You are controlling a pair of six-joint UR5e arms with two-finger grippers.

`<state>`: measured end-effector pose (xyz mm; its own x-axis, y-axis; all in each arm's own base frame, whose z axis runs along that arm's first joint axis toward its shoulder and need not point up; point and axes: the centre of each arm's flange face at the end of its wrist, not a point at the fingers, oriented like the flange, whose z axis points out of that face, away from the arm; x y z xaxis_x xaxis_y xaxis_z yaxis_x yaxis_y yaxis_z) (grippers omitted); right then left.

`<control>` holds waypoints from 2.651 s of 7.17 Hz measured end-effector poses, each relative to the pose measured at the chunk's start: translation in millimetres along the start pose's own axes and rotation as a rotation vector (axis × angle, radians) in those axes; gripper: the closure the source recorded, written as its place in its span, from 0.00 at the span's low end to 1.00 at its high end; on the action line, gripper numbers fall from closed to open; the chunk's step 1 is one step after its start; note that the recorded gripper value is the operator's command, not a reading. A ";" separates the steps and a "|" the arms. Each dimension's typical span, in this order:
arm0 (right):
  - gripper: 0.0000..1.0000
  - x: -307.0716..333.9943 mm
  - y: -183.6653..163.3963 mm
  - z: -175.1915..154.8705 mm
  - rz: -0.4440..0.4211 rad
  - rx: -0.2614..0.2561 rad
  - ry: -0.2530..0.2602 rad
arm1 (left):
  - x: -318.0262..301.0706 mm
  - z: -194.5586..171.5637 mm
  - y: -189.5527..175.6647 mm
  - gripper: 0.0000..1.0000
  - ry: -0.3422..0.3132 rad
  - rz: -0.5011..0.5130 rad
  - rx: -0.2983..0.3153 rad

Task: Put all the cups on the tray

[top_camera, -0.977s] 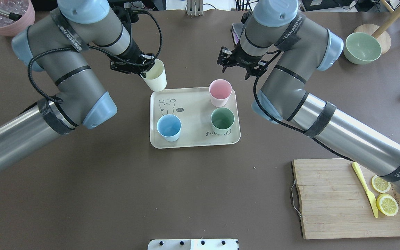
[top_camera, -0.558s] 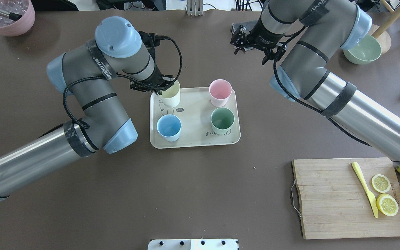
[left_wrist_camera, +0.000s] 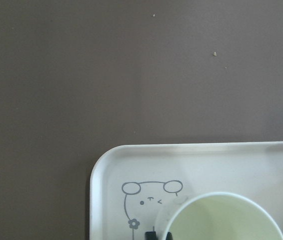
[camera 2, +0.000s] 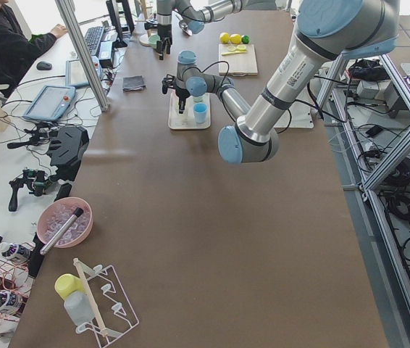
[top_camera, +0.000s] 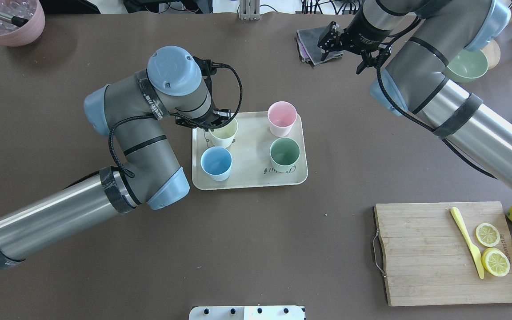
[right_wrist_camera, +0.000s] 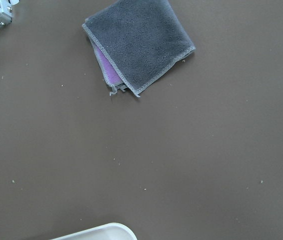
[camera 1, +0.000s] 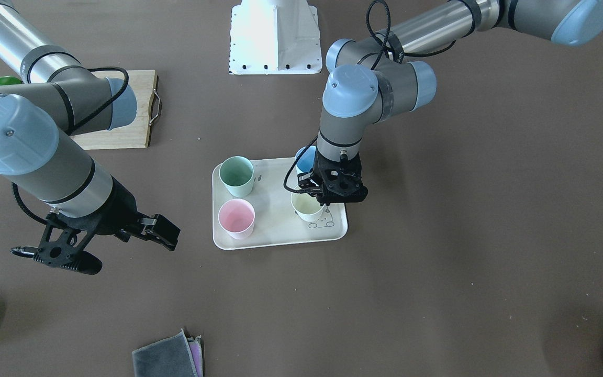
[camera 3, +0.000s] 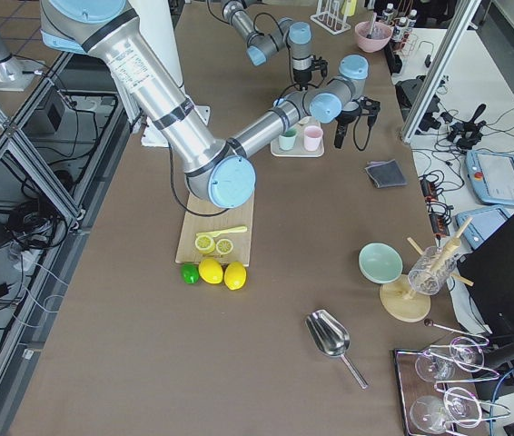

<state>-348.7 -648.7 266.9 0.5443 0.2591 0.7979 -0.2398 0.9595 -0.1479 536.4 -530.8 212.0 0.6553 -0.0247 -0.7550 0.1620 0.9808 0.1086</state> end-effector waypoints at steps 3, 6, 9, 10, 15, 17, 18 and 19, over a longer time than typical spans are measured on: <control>0.00 51.8 -22.1 -14.3 -0.028 -0.020 -0.003 | -28.0 -61.5 -35.4 0.02 0.051 0.049 0.088; 0.00 169.6 -47.9 -52.9 -0.136 -0.026 -0.014 | -163.3 -118.1 -97.0 0.02 0.030 0.175 0.127; 0.00 353.1 -48.4 -69.1 -0.288 -0.040 0.044 | -352.5 -160.3 -119.6 0.02 -0.021 0.361 0.131; 0.00 411.7 -43.1 -70.7 -0.319 -0.047 0.078 | -399.8 -149.5 -110.5 0.02 -0.031 0.373 0.127; 0.00 613.0 -9.6 -131.3 -0.327 -0.007 0.219 | -561.6 -123.0 -79.4 0.02 -0.061 0.260 0.116; 0.00 609.9 -14.9 -153.1 -0.327 0.031 0.169 | -605.0 -150.8 -77.0 0.02 -0.057 0.250 0.126; 0.00 602.4 -18.3 -155.3 -0.339 0.035 0.164 | -619.8 -160.5 -76.4 0.02 -0.057 0.255 0.117; 0.00 591.7 -19.9 -154.2 -0.360 0.033 0.161 | -629.8 -168.6 -75.6 0.02 -0.036 0.259 0.095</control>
<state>102.1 -497.3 651.8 0.7168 -0.0766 0.6930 -0.0352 0.9887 0.1457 -12.9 -556.9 570.3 0.7093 0.2165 -0.6709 0.0528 0.9327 0.3568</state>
